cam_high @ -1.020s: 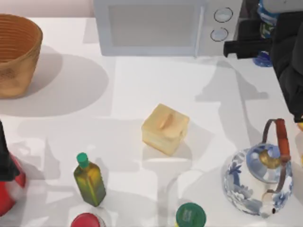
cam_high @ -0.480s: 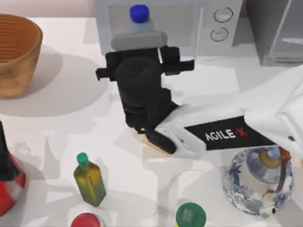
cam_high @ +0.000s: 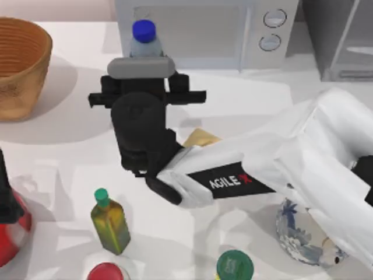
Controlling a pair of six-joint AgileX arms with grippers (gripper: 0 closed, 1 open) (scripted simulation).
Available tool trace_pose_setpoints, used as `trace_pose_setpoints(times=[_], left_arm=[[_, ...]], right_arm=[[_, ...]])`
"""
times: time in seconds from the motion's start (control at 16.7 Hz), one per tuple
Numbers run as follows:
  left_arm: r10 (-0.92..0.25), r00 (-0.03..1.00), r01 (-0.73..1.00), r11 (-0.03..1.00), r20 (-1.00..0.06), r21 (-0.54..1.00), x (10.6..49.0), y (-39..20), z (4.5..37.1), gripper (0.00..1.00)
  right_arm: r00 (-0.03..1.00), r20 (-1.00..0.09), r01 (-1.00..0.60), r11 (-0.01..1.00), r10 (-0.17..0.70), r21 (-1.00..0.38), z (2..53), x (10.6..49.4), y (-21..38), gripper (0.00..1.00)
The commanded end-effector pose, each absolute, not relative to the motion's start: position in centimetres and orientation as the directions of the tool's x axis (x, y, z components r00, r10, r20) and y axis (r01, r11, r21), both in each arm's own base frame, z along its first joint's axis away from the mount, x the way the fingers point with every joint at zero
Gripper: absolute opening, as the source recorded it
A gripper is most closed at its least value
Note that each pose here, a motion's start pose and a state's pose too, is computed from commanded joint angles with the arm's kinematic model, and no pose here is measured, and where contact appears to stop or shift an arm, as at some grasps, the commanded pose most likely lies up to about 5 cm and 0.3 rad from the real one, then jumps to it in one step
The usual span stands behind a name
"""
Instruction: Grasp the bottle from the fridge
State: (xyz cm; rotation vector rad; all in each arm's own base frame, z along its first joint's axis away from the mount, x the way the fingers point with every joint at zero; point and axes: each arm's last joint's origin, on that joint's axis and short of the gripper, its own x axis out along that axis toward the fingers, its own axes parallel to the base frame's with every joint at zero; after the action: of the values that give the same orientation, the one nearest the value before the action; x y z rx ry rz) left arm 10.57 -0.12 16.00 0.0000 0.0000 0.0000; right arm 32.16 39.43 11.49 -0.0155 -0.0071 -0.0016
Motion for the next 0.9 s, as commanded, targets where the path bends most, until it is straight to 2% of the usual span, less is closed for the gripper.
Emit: trace_pose_setpoints(times=[0.24, 0.66, 0.9], left_arm=[[0.0, 1.0, 0.0, 1.0, 0.0, 0.0, 10.6, -0.1, 16.0, 1.0], [0.0, 1.0, 0.0, 1.0, 0.0, 0.0, 10.6, -0.1, 16.0, 1.0], [0.0, 1.0, 0.0, 1.0, 0.0, 0.0, 10.6, -0.1, 16.0, 1.0]], right_arm=[[1.0, -0.002, 0.004, 1.0, -0.004, -0.029, 10.9, 32.6, 39.3, 0.0], [1.0, 0.003, 0.002, 1.0, -0.002, -0.022, 8.2, 37.2, 39.5, 0.0], [1.0, 0.007, 0.002, 1.0, -0.002, -0.015, 8.1, 37.7, 39.5, 0.0]])
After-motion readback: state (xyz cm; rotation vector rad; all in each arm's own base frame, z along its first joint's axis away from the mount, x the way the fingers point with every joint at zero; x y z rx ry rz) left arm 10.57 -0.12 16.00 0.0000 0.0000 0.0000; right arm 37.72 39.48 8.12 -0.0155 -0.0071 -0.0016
